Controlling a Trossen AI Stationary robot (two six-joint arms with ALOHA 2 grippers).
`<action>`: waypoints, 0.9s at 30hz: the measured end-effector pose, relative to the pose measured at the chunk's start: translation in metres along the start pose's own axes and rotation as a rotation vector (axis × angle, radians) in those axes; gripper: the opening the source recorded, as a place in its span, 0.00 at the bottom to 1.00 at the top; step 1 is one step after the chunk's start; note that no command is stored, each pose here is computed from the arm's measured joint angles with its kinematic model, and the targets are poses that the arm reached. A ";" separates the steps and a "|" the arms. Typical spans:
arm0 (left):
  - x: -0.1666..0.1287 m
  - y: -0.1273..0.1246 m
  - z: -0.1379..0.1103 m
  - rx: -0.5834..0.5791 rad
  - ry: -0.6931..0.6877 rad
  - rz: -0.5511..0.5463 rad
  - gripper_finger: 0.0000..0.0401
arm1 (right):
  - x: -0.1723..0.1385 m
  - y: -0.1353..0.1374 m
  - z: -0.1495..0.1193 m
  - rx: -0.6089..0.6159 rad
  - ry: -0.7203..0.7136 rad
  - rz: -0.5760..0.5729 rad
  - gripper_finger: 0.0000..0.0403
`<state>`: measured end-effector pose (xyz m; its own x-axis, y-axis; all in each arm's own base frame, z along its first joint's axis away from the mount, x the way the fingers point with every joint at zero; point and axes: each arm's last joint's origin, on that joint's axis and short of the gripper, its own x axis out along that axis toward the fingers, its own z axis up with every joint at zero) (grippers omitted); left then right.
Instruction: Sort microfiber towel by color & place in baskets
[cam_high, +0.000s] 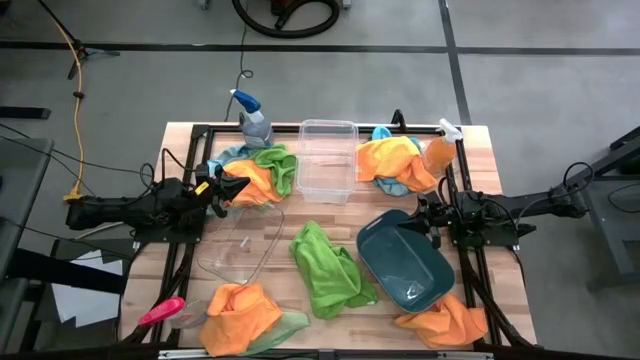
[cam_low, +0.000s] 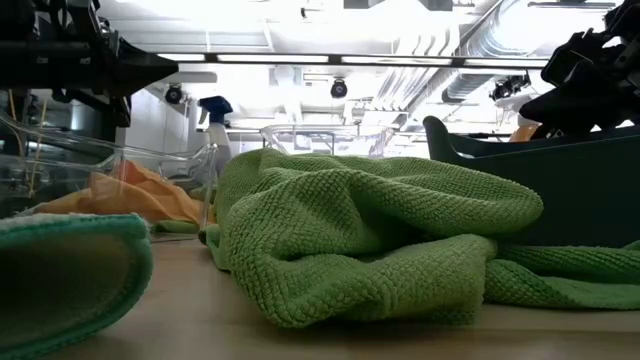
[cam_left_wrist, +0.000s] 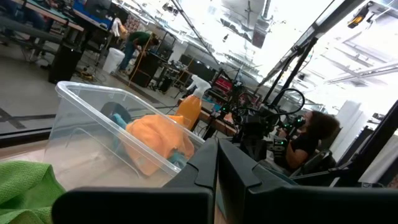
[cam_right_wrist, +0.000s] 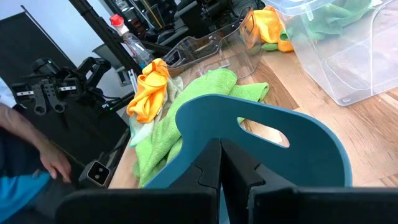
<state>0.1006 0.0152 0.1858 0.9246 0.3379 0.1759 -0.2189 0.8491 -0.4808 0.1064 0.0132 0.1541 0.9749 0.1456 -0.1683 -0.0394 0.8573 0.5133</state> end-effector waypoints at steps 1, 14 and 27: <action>0.000 0.000 0.000 0.000 0.000 0.000 0.00 | 0.000 0.000 0.000 0.000 0.000 0.000 0.00; 0.000 0.000 0.000 0.000 0.000 0.000 0.00 | 0.000 0.000 0.000 0.000 0.000 0.000 0.00; 0.000 0.000 0.000 0.000 0.000 0.000 0.00 | 0.000 0.000 0.000 0.000 0.000 -0.001 0.00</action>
<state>0.1006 0.0152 0.1857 0.9247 0.3376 0.1757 -0.2187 0.8492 -0.4807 0.1064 0.0131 0.1541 0.9750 0.1450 -0.1684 -0.0389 0.8576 0.5129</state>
